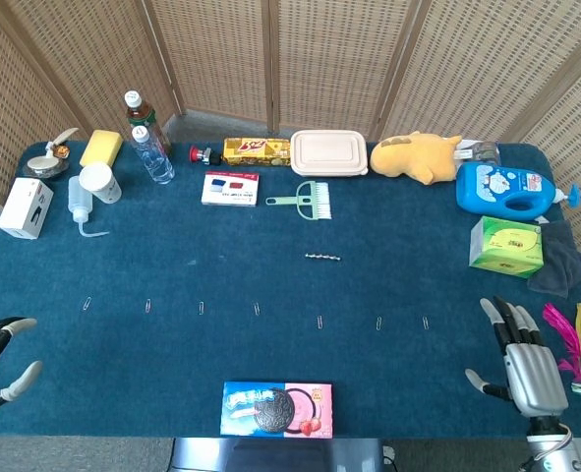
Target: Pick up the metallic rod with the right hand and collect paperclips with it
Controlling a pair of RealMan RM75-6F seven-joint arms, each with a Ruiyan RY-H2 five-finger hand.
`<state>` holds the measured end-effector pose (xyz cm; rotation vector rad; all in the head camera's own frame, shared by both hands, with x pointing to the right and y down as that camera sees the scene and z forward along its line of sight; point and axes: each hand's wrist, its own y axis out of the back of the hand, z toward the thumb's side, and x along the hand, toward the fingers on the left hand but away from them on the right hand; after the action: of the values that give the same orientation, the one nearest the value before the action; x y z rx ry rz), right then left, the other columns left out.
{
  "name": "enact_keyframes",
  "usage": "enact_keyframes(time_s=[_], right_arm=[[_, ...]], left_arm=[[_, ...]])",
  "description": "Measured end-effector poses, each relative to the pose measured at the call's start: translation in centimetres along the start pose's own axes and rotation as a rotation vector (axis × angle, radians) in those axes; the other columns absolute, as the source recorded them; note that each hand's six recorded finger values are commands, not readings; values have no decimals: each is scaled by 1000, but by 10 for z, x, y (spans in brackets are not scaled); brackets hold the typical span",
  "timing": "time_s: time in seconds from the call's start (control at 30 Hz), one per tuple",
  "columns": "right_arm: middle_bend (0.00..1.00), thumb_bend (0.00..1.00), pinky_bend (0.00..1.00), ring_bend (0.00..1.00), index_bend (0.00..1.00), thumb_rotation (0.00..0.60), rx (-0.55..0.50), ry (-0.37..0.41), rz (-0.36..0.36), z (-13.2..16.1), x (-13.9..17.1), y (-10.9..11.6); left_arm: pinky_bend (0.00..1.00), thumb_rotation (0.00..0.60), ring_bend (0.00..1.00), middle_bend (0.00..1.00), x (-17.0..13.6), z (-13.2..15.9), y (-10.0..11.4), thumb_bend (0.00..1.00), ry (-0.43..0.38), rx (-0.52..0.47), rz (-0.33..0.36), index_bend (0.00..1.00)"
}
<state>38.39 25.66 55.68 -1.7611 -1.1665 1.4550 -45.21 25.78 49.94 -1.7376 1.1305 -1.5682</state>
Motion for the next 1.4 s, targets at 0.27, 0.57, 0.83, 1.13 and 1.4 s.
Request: enact_keyframes(time_s=[0.27, 0.57, 0.83, 1.13, 1.4], right_arm=[[0, 207, 0, 0, 0, 600, -63, 65, -27, 15, -13, 10], [0, 207, 0, 0, 0, 600, -204, 251, -29, 70, -65, 17], [0, 207, 0, 0, 0, 600, -238, 307, 12, 106, -118, 13], [0, 207, 0, 0, 0, 600, -122, 252, 38, 121, -167, -3], [11, 208, 106, 55, 0, 600, 67, 194, 23, 116, -200, -18]], left_arm=[[36, 0, 174, 211, 6, 7, -3, 236, -28, -4, -9, 214], [36, 0, 174, 210, 17, 13, -15, 237, -38, -8, -45, 214], [36, 1, 174, 210, 25, 14, -21, 236, -40, -3, -68, 214], [36, 2, 174, 210, 29, 10, -24, 237, -30, 1, -75, 214], [36, 3, 174, 211, 30, 11, -23, 236, -36, 2, -69, 215]])
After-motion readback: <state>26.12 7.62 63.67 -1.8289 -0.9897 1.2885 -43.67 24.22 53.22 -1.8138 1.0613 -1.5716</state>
